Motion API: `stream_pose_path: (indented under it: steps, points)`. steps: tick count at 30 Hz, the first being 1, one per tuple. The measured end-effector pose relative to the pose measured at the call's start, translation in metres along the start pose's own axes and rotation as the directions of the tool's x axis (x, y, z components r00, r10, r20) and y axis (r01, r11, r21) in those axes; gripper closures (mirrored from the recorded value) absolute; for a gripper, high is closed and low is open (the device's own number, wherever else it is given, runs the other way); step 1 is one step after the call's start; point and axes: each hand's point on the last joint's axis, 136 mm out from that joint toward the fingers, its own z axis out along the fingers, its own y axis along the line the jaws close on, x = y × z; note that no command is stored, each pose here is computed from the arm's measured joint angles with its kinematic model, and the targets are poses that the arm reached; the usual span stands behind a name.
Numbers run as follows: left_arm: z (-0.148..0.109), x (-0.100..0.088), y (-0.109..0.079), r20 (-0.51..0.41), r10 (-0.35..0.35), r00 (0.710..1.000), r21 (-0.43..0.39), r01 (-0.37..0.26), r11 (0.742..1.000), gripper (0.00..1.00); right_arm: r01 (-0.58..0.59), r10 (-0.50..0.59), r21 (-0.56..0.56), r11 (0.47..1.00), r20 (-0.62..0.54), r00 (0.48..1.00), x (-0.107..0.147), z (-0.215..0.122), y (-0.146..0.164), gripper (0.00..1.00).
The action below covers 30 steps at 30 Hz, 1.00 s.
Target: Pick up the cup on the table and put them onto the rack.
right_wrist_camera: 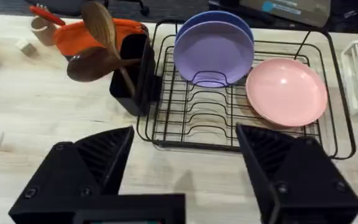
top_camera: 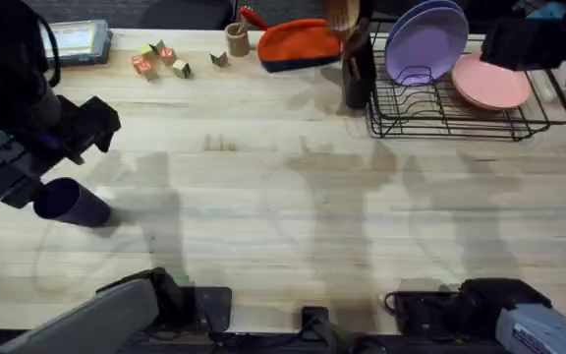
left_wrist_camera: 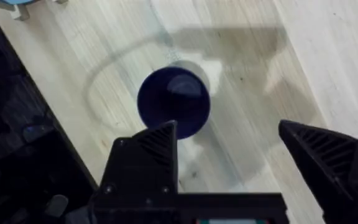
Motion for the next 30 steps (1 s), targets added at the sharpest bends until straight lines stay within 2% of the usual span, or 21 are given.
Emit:
stream_pose_path:
  steps: [12, 18, 23, 26, 30]
  points:
    - [0.019, 0.002, -0.005, 0.027, -0.01, 1.0, 0.006, 0.01, 1.0, 0.008, 0.0, 0.0, 0.0, 1.0, 0.0, 1.0, 0.0, 0.0, 0.0, 0.007]
    - [0.033, 0.002, -0.006, 0.022, 0.002, 1.0, -0.033, -0.002, 0.999, 0.008, 0.0, 0.0, 0.0, 1.0, 0.0, 1.0, 0.0, 0.0, 0.0, 0.007]
    - [0.05, 0.008, -0.009, -0.027, 0.028, 0.999, -0.077, -0.03, 0.997, 0.002, 0.0, 0.0, 0.0, 1.0, 0.0, 1.0, 0.0, 0.0, 0.0, 0.007]
    - [0.053, 0.01, -0.009, -0.037, 0.033, 0.999, -0.085, -0.036, 0.996, 0.057, 0.0, 0.0, 0.0, 1.0, 0.0, 1.0, 0.0, 0.0, 0.0, 0.007]
    - [0.053, 0.01, -0.009, -0.037, 0.033, 0.999, -0.085, -0.036, 0.996, 0.202, 0.0, 0.0, 0.0, 1.0, 0.0, 1.0, 0.0, 0.0, 0.0, 0.007]
